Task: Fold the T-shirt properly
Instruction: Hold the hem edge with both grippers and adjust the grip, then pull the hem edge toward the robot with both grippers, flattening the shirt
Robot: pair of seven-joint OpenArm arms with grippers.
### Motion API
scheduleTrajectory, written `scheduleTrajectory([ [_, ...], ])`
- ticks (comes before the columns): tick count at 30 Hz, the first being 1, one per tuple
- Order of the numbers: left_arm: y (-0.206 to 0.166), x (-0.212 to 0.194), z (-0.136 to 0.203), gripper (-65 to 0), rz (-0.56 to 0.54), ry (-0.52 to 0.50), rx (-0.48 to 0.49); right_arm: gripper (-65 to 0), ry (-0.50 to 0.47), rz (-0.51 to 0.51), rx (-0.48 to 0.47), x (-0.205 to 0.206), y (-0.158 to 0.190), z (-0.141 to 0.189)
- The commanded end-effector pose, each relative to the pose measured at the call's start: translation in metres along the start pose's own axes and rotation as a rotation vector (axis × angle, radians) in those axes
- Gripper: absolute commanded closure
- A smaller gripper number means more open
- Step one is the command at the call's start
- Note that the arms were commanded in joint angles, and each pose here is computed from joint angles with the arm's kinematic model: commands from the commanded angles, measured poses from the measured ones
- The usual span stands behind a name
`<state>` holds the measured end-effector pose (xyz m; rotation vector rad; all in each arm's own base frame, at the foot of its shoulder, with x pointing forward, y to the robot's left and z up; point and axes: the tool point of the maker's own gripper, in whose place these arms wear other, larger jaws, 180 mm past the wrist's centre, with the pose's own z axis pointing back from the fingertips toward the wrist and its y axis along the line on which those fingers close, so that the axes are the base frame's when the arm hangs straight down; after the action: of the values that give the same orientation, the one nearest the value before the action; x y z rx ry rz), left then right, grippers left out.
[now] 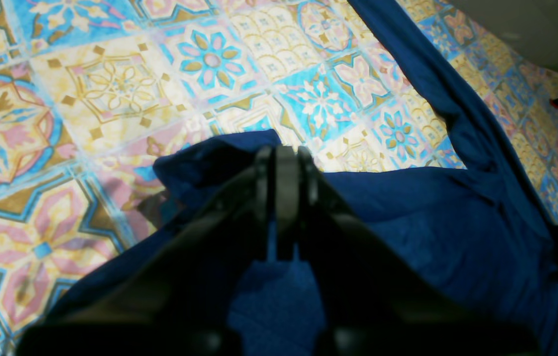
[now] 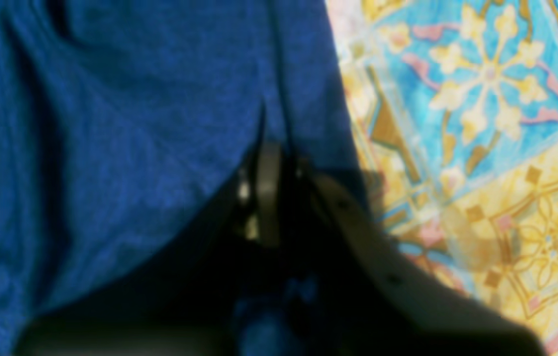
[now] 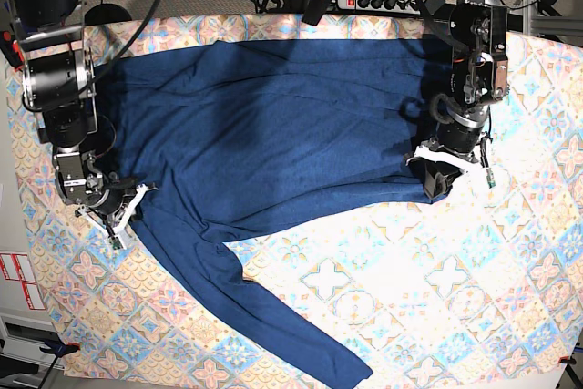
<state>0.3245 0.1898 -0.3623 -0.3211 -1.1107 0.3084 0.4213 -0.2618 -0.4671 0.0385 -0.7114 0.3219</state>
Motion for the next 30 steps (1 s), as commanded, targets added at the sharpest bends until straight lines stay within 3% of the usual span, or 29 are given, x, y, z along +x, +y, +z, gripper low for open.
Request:
scheduleTrajectory([
  [1,-0.005,0.017,-0.001,0.0,-0.013,-0.05,-0.021,-0.9,-0.087,0.011,-0.02,0.035,-0.013,0.006],
  [7,-0.003,0.018,0.0,0.0,-0.012,-0.054,-0.016,-1.0,-0.125,0.077,-0.012,0.031,-0.009,0.017],
  [11,-0.003,0.018,0.0,0.0,-0.012,-0.054,-0.016,-1.0,-0.099,0.102,-0.01,0.022,-0.007,0.023],
  [19,-0.006,0.022,0.004,0.0,-0.023,-0.064,-0.024,-1.0,-0.137,0.088,-0.053,0.025,-0.008,0.061],
  [30,-0.003,0.026,0.027,0.0,-0.099,-0.056,-0.036,-0.8,-0.137,0.081,-0.117,-0.012,-0.008,0.112],
])
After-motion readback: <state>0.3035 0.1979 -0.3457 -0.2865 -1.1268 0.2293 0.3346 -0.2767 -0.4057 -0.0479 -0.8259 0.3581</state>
